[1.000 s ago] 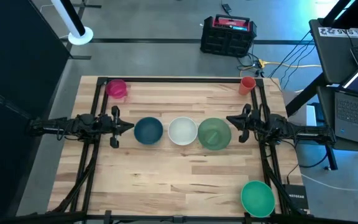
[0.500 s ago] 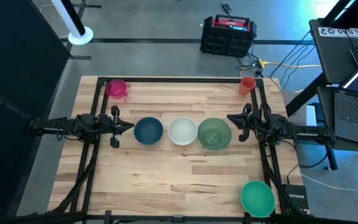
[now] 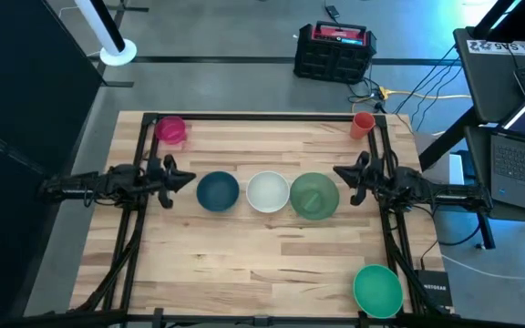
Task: Nest bowls inside each other
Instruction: Stack the white bowl on top of the light green bowl
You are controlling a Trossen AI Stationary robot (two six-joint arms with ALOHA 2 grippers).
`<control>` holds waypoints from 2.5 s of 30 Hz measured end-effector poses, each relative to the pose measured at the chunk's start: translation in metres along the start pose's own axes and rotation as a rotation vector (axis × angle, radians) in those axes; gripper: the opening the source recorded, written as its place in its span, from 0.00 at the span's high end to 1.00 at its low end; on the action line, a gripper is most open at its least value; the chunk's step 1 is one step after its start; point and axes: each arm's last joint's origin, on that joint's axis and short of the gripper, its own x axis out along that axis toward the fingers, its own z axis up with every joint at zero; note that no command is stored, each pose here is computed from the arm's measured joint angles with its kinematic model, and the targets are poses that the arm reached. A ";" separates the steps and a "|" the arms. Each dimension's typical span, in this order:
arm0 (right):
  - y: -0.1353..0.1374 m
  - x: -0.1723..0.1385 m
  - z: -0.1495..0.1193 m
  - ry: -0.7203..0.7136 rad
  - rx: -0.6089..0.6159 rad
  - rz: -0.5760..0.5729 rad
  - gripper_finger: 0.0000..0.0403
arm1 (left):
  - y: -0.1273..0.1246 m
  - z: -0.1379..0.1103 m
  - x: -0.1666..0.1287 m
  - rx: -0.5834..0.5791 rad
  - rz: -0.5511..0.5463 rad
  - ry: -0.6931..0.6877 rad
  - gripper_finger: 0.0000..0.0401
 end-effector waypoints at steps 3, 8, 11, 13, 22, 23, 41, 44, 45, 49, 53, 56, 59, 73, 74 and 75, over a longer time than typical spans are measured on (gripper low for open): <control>0.004 -0.001 0.016 -0.067 0.020 0.007 1.00 | 0.002 0.005 0.000 -0.052 0.045 -0.065 1.00; 0.021 0.000 0.074 -0.103 -0.023 -0.084 1.00 | 0.004 0.007 0.001 -0.072 0.060 -0.088 1.00; 0.035 0.014 0.112 0.002 -0.120 -0.118 1.00 | 0.004 0.007 0.001 -0.073 0.061 -0.087 1.00; 0.044 0.027 0.136 0.072 -0.179 -0.129 1.00 | 0.004 0.007 0.001 -0.078 0.061 -0.088 1.00; 0.071 0.114 0.218 0.408 -0.387 -0.152 1.00 | 0.004 0.008 0.001 -0.101 0.057 -0.093 1.00; 0.071 0.125 0.222 0.432 -0.387 -0.136 1.00 | 0.004 0.008 0.001 -0.104 0.056 -0.094 1.00; 0.021 0.259 0.123 1.012 -0.248 -0.106 0.59 | 0.002 0.007 0.001 -0.110 0.005 -0.065 1.00; 0.017 0.269 0.100 1.094 -0.244 -0.116 0.56 | 0.002 0.007 0.001 -0.106 0.006 -0.063 1.00; 0.016 0.272 0.092 1.121 -0.243 -0.119 0.55 | 0.002 0.007 0.001 -0.104 0.006 -0.062 1.00; 0.011 0.282 0.061 1.231 -0.240 -0.133 0.51 | 0.002 0.006 0.001 -0.099 0.007 -0.060 1.00; 0.009 0.288 0.030 1.335 -0.241 -0.143 0.48 | 0.002 0.006 0.001 -0.093 0.009 -0.057 1.00; 0.014 0.288 0.019 1.368 -0.267 -0.146 0.48 | 0.002 0.006 0.001 -0.093 0.009 -0.057 1.00; 0.017 0.290 0.009 1.390 -0.280 -0.142 0.48 | 0.003 0.005 0.001 -0.090 0.016 -0.044 1.00; 0.008 0.299 -0.028 1.472 -0.268 -0.185 0.65 | 0.004 0.004 0.001 -0.087 0.023 -0.032 1.00; 0.008 0.299 -0.028 1.474 -0.266 -0.182 0.68 | 0.004 0.004 0.001 -0.087 0.023 -0.032 1.00; 0.008 0.299 -0.028 1.476 -0.264 -0.180 0.72 | 0.004 0.004 0.001 -0.087 0.023 -0.032 1.00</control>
